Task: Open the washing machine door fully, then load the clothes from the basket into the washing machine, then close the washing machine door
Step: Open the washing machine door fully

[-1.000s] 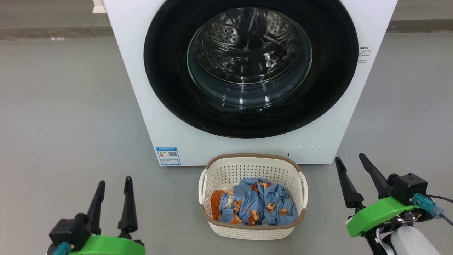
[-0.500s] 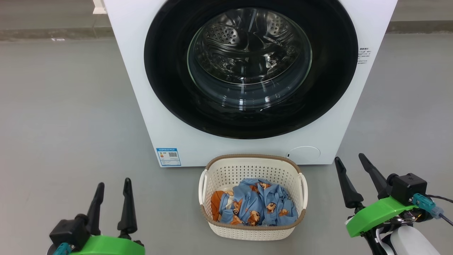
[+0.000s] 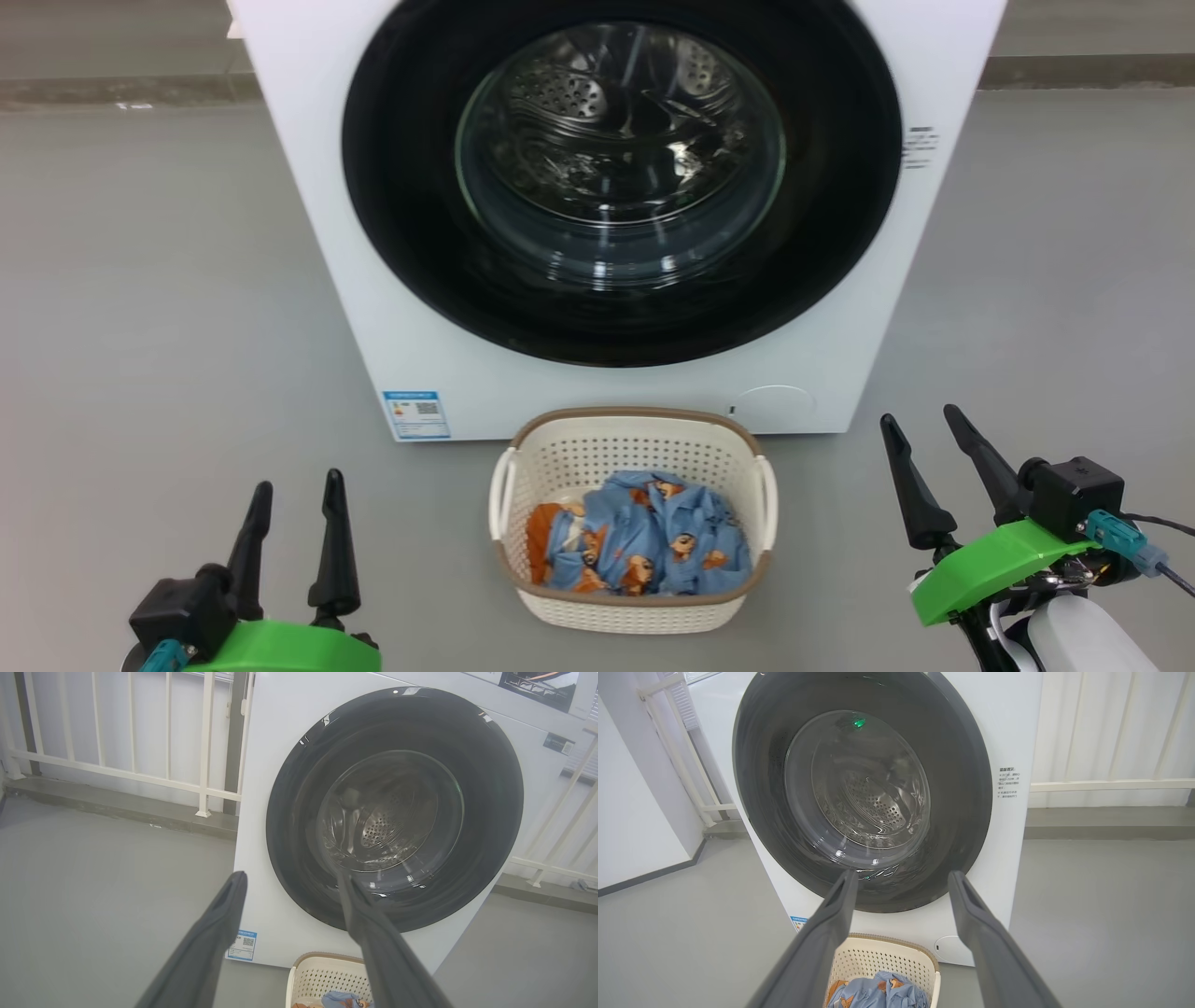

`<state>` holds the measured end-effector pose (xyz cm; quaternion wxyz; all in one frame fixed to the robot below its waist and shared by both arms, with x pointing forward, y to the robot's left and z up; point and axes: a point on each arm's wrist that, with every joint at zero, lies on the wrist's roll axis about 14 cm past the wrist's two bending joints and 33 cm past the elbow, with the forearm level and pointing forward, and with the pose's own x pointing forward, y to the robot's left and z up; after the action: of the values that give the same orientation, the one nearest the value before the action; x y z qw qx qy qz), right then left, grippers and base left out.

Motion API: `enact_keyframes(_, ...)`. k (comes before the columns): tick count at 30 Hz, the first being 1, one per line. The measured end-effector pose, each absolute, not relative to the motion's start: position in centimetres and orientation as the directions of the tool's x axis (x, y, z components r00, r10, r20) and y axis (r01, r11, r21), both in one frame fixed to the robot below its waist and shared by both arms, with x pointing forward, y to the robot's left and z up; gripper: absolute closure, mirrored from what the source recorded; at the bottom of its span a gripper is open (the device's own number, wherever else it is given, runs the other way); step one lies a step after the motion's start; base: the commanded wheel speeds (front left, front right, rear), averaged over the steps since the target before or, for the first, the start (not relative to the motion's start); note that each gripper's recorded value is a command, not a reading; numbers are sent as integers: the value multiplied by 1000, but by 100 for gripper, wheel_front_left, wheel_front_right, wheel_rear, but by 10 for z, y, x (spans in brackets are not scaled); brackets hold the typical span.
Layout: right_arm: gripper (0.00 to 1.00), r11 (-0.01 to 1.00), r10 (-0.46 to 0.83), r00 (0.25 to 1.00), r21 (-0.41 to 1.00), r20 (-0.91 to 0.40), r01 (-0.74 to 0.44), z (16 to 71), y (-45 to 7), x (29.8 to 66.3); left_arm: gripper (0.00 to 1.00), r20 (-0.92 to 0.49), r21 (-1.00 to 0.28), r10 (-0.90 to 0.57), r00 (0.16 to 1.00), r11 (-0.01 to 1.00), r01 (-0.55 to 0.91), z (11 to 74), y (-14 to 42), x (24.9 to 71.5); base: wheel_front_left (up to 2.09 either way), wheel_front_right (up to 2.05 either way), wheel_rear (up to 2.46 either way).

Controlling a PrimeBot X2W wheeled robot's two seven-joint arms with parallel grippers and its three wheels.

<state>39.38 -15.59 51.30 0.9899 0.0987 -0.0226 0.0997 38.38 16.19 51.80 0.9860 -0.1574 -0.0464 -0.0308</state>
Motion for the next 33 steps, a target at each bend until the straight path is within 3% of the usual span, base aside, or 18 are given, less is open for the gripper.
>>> enact_keyframes(15, 0, 964, 181, 981, 187, 68, -190, 515, -161, 395, 0, 101, -324, -65, 993, 941, 94, 518, 155, 386, 98, 98, -197)
enact_keyframes(33, 0, 963, 188, 980, 185, 66, -197, 515, -159, 394, 0, 103, -321, -79, 992, 941, 108, 518, 151, 383, 8, 8, -16)
